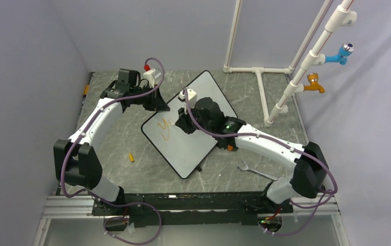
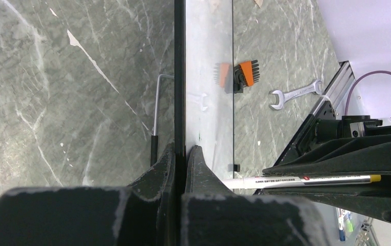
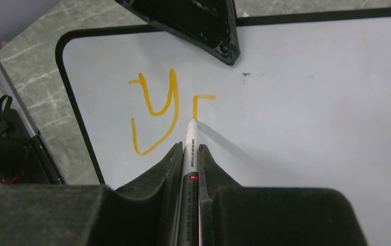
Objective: Write a sentence on the whiteboard
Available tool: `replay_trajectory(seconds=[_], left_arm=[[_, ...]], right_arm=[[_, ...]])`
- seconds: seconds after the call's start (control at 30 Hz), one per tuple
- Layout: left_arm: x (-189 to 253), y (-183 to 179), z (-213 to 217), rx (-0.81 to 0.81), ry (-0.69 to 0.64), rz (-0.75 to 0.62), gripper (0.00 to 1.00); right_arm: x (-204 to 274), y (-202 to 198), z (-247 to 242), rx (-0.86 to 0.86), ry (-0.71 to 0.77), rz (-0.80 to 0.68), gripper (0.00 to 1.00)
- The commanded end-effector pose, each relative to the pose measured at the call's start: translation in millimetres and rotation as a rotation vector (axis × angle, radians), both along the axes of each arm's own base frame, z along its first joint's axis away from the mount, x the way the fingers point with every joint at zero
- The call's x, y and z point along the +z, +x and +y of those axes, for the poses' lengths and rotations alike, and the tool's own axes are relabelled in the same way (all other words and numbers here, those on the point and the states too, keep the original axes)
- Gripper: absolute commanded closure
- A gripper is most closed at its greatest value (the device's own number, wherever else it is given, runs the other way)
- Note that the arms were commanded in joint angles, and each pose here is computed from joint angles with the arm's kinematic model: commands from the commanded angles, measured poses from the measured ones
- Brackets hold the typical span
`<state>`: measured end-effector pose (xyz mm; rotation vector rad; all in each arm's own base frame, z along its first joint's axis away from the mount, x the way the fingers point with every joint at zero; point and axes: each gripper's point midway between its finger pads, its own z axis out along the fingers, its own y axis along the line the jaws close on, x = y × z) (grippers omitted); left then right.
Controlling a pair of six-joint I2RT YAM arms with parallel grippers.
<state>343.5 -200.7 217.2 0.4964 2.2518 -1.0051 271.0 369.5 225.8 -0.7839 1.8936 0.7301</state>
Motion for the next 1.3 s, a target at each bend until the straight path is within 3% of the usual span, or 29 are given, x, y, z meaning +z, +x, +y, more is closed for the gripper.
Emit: replay_trajectory(seconds=[0.0,0.63,1.27], left_arm=[[-8,14,16,0.029,0.154,-0.116,1.0],[-8,12,14,0.022,0.156,-0.119,1.0],[-8,10,13,0.019,0.156,-0.118,1.0]], right_arm=[[3,-7,-7,-0.007,0.019,0.012,1.0],[11,22,-18,-0.169,-0.025,-0.022,1.0],[27,23,8,-0.092,0.032,-0.006,1.0]])
